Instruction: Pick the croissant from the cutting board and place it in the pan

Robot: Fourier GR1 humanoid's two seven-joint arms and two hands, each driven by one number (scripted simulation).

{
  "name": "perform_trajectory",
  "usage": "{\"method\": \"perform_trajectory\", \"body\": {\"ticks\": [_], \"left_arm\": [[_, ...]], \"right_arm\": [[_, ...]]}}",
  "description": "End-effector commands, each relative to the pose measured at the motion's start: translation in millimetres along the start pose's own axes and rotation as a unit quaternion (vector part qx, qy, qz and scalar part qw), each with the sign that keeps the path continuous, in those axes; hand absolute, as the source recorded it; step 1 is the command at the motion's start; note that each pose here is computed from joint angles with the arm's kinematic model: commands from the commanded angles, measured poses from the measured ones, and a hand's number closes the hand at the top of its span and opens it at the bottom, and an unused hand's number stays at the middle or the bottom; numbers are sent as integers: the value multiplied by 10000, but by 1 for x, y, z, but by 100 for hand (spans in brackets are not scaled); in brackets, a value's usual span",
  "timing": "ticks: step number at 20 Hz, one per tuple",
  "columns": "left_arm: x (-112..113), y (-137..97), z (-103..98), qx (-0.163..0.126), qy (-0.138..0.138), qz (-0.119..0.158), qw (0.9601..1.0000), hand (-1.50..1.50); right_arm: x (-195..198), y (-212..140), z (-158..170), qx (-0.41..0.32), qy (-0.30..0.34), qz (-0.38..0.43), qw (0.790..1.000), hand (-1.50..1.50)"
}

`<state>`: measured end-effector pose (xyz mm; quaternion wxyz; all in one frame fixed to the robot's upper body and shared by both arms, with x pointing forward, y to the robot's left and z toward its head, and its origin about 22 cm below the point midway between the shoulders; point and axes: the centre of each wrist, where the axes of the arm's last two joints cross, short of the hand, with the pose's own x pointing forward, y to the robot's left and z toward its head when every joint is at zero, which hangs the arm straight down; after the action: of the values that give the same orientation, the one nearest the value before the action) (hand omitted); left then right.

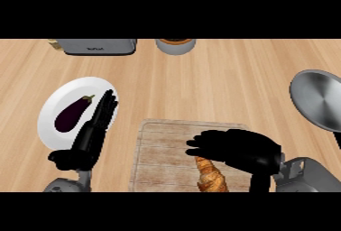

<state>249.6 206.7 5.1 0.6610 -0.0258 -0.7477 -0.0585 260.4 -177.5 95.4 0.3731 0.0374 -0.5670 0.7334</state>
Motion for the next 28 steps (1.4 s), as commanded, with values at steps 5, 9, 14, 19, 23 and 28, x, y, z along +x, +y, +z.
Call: {"method": "perform_trajectory", "body": {"ticks": [5, 9, 14, 19, 23, 28], "left_arm": [[-2, -2, 10, 103, 50, 18, 9999, 0], [-9, 3, -12, 5, 15, 44, 10000, 0], [4, -4, -2, 61, -94, 8, 9999, 0], [-1, -1, 5, -11, -4, -5, 10000, 0], [0, 6, -4, 20, -5, 60, 10000, 0], [7, 7, 2, 4, -32, -18, 10000, 0]], "right_arm": [[18, 31, 4, 254, 281, 125, 9992, -150], [18, 40, -5, 231, 374, 85, 9990, -150], [-6, 33, -28, 77, 353, -77, 9993, -150], [0, 65, -36, 32, 329, -181, 9993, -150], [-11, 61, -43, 182, 446, -139, 9987, -150], [-30, 63, -63, 401, 644, -71, 9971, -150]]}}
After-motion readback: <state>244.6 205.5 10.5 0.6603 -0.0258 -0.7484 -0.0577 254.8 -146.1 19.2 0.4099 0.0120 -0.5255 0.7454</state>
